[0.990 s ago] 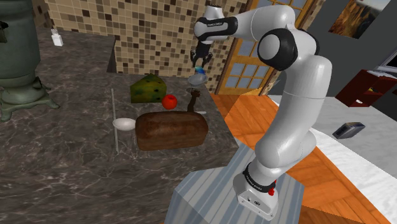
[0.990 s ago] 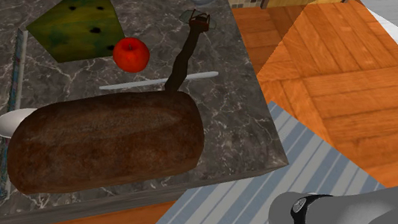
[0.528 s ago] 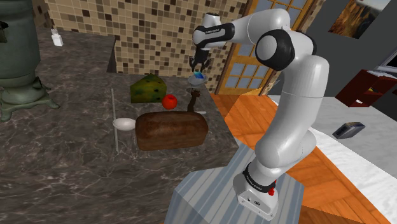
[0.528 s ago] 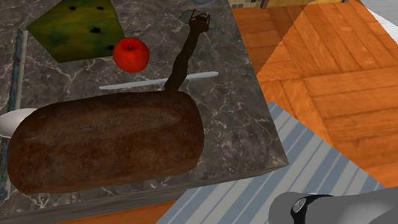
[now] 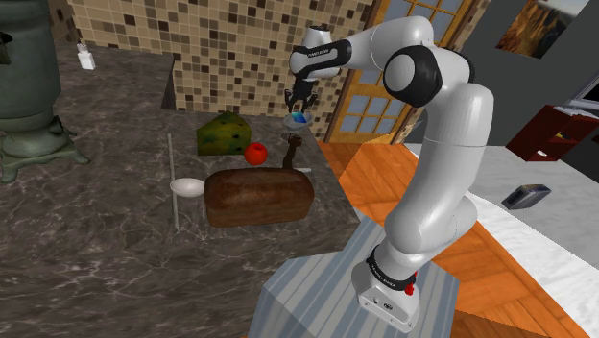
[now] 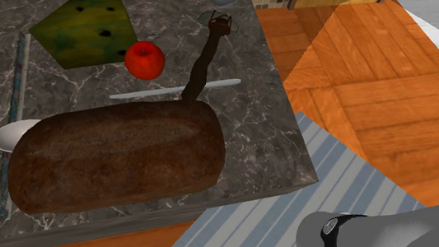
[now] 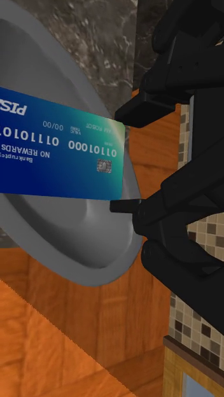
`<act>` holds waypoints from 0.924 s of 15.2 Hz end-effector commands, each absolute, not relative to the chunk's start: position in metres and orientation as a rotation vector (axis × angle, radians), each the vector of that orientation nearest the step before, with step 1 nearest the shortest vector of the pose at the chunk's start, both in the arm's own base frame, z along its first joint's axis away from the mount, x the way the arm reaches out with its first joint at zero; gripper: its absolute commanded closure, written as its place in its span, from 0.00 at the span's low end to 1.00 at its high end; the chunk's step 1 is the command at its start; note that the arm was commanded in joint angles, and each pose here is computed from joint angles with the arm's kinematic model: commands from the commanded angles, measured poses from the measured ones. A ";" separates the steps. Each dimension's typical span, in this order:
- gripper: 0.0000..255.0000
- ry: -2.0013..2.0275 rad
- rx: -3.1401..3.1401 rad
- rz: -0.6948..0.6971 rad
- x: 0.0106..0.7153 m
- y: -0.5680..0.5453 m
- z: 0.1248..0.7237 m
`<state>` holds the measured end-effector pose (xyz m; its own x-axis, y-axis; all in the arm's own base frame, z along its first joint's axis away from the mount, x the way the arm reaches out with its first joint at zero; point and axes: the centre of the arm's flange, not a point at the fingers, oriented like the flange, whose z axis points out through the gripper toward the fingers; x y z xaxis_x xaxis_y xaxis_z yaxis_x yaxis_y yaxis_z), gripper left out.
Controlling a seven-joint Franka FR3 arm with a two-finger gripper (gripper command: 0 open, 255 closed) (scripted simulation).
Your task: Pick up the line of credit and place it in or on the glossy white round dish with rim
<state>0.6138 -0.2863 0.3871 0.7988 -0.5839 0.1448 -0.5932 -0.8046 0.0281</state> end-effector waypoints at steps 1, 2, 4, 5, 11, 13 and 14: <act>1.00 -0.954 2.911 0.199 0.614 -0.286 0.387; 1.00 -0.954 2.911 0.198 0.614 -0.286 0.387; 0.00 -0.954 2.911 0.198 0.614 -0.286 0.387; 0.00 -0.954 2.911 0.198 0.614 -0.286 0.387; 0.00 -0.954 2.911 0.199 0.610 -0.282 0.426; 0.00 -0.954 2.911 0.199 0.609 -0.281 0.436; 0.00 -0.954 2.911 0.199 0.609 -0.281 0.437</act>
<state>0.6092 -0.2801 0.4332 0.7988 -0.5837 0.1459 -0.5930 -0.8047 0.0278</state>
